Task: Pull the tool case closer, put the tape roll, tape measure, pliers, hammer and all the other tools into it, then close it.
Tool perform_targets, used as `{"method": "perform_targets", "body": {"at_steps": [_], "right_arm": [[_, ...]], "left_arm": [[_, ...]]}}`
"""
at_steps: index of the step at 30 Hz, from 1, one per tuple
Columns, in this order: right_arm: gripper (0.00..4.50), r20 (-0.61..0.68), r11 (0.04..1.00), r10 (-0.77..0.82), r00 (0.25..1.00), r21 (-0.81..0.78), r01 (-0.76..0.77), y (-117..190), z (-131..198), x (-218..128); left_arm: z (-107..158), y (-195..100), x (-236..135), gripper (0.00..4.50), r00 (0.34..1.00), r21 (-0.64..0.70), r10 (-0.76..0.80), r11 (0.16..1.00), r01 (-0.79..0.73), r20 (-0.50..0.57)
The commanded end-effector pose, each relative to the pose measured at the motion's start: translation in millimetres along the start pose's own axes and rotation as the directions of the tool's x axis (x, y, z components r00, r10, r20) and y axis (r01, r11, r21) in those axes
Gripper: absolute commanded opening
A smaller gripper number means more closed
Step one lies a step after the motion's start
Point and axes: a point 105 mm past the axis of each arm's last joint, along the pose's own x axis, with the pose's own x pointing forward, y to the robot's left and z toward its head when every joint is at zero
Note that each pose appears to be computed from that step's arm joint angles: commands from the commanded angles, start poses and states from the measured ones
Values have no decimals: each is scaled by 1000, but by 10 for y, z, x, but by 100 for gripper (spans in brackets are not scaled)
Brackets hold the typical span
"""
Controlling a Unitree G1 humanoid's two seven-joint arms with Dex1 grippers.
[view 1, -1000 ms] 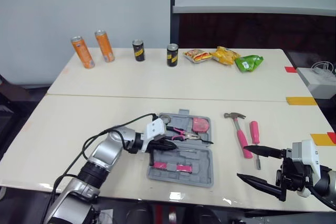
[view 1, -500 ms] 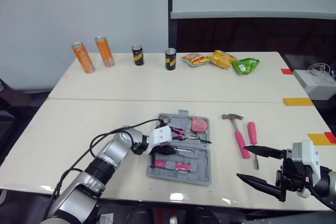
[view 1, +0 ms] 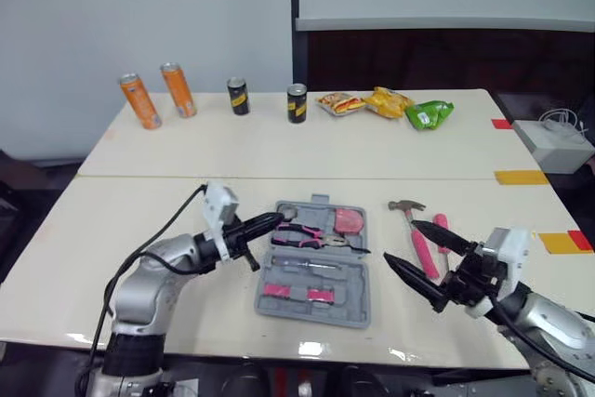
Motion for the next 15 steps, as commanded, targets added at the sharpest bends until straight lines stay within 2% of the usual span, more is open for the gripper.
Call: {"method": "perform_targets", "body": {"at_steps": [1, 2, 3, 5, 10, 15], "right_arm": [[450, 44, 997, -72, 996, -24, 73, -77, 13, 66], [450, 34, 997, -71, 997, -27, 72, -88, -28, 66], [450, 26, 997, -68, 997, -30, 69, -96, -58, 60], [450, 23, 998, -64, 998, -12, 65, -120, -106, -10], [450, -71, 998, -66, 995, -18, 65, -217, -319, -555], [450, -217, 994, -100, 971, 16, 106, -222, -604, -1181]], "left_arm": [[145, 69, -199, 1, 993, 25, 80, 996, -82, 88], [113, 55, -279, 40, 993, 18, 79, 997, -81, 92], [90, 36, -329, 52, 993, 13, 76, 997, -78, 95], [-12, 41, -466, 115, 992, 6, 100, 995, -100, 76], [-263, 82, -929, 282, 981, -7, 191, 982, -191, 19], [-477, 99, -1343, 446, 963, -9, 264, 964, -265, -58]]}}
